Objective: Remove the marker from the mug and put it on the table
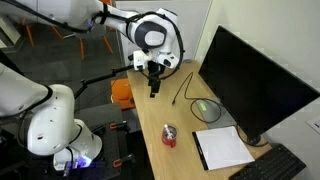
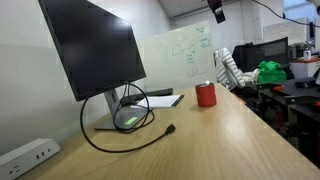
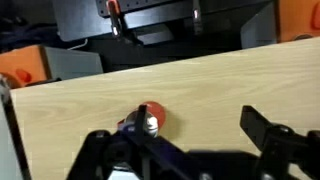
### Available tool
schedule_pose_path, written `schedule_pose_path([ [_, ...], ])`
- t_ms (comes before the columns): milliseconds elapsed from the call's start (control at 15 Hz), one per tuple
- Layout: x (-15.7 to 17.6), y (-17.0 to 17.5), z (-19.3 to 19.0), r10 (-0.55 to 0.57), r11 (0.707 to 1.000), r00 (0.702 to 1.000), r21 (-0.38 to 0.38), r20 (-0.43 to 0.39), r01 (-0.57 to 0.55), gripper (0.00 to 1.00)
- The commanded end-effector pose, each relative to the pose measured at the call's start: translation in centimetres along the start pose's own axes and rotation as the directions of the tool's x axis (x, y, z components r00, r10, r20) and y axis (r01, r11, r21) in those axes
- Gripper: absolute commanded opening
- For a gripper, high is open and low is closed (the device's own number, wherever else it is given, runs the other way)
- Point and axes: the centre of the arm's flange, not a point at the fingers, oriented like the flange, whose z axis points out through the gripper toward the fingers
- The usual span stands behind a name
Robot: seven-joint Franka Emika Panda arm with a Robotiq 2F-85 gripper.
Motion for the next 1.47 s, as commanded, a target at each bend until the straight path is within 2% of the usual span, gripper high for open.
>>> schedule_pose_path([
  [0, 0.0, 0.0, 0.0, 0.000, 1.000, 1.000, 0.000, 0.000, 0.000, 1.00],
  [600, 0.0, 0.0, 0.0, 0.000, 1.000, 1.000, 0.000, 0.000, 0.000, 1.00],
  [867, 3.6, 0.0, 0.7, 0.106, 0.994, 0.994, 0.021, -0.008, -0.106, 1.00],
  [1000, 6.2, 0.7, 2.0, 0.165, 0.986, 0.986, 0.031, 0.034, -0.166, 1.00],
  [1133, 8.4, 1.9, 3.6, 0.246, 0.966, 0.966, 0.067, 0.081, -0.251, 1.00],
  [1267, 9.9, 4.0, 4.9, 0.343, 0.928, 0.934, 0.119, 0.097, -0.353, 1.00],
  [1400, 11.2, 5.9, 6.1, 0.406, 0.888, 0.902, 0.167, 0.148, -0.428, 1.00],
])
